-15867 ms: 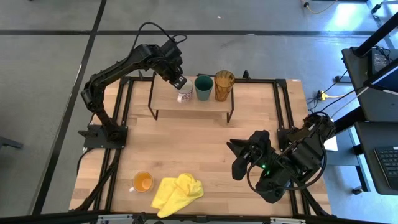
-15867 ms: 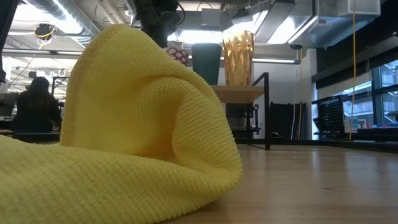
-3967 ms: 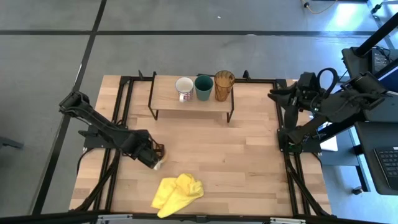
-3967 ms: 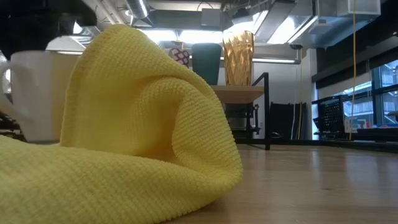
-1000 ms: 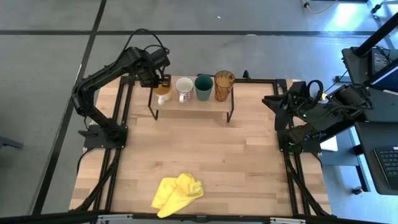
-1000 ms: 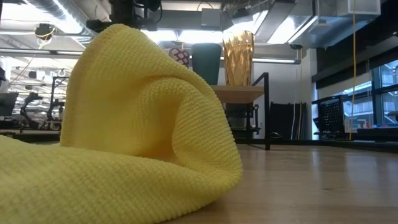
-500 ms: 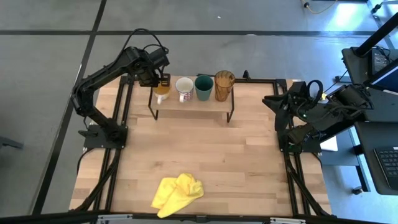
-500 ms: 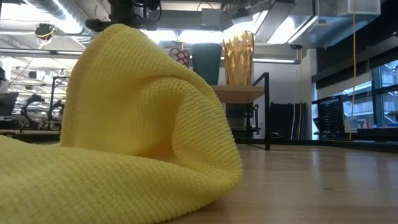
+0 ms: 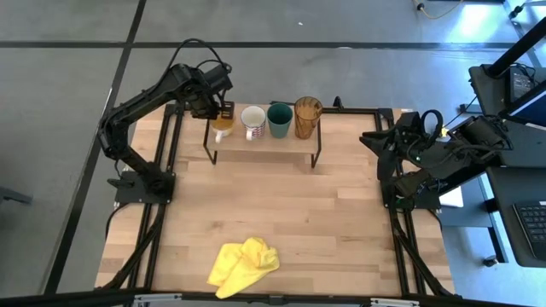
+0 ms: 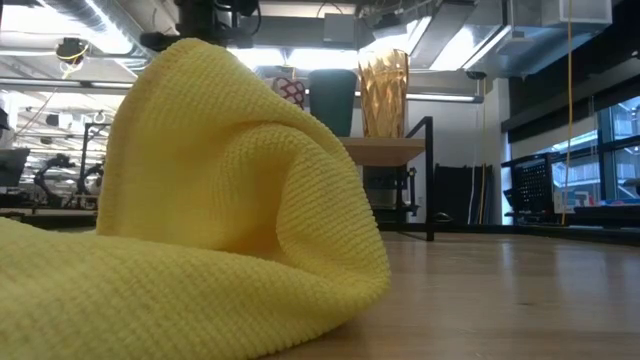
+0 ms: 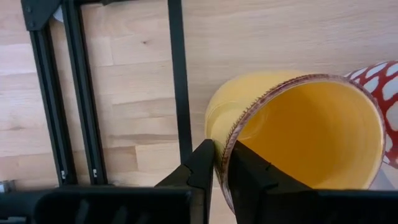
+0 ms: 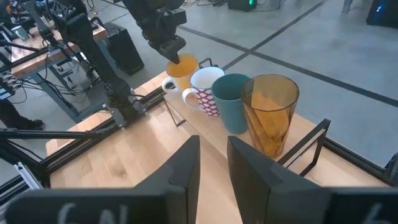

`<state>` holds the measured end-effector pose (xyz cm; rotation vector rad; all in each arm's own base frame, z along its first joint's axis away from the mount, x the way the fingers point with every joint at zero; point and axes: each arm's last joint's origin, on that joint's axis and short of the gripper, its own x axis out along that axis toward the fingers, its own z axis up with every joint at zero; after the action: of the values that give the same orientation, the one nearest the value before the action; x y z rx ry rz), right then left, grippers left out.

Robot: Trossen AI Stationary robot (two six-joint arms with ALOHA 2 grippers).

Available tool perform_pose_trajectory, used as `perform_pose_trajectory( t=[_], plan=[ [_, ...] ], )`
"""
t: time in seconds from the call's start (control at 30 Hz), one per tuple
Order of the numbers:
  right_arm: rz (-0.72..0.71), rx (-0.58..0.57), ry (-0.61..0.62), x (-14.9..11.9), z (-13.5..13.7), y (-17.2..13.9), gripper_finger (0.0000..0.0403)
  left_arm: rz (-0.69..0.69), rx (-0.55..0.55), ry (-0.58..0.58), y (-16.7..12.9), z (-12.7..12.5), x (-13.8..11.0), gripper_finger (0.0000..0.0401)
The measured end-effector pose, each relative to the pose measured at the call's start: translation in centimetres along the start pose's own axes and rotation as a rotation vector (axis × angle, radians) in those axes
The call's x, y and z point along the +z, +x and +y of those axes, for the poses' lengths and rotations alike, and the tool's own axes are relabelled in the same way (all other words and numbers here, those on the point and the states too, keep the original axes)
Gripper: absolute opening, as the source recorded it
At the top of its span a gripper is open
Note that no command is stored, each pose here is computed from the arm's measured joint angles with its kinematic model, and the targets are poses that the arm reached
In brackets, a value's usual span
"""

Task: Stack small to large cups/mugs on shelf
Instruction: Put the yellow mug on the shelf

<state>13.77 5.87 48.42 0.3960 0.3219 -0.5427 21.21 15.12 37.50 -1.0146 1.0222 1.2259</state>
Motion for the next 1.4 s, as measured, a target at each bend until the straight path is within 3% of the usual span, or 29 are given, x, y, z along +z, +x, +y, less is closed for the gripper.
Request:
perform_pose_trajectory(
  t=[0.4, 0.8, 1.4],
  plan=[
    [0.0, 0.0, 0.004, 0.0, 0.0, 0.0, 0.0083, 0.006, -0.014, 0.012, 0.06, -0.12, 0.02, 0.0021],
    [0.0, -0.001, 0.004, -0.01, 0.01, 0.01, 0.0083, 0.006, -0.009, 0.033, 0.06, -0.09, 0.0, 0.0053],
    [0.0, -0.002, -0.003, -0.01, -0.01, 0.01, 0.0083, -0.009, 0.014, 0.038, 0.06, 0.02, 0.01, 0.0059]
  ],
)
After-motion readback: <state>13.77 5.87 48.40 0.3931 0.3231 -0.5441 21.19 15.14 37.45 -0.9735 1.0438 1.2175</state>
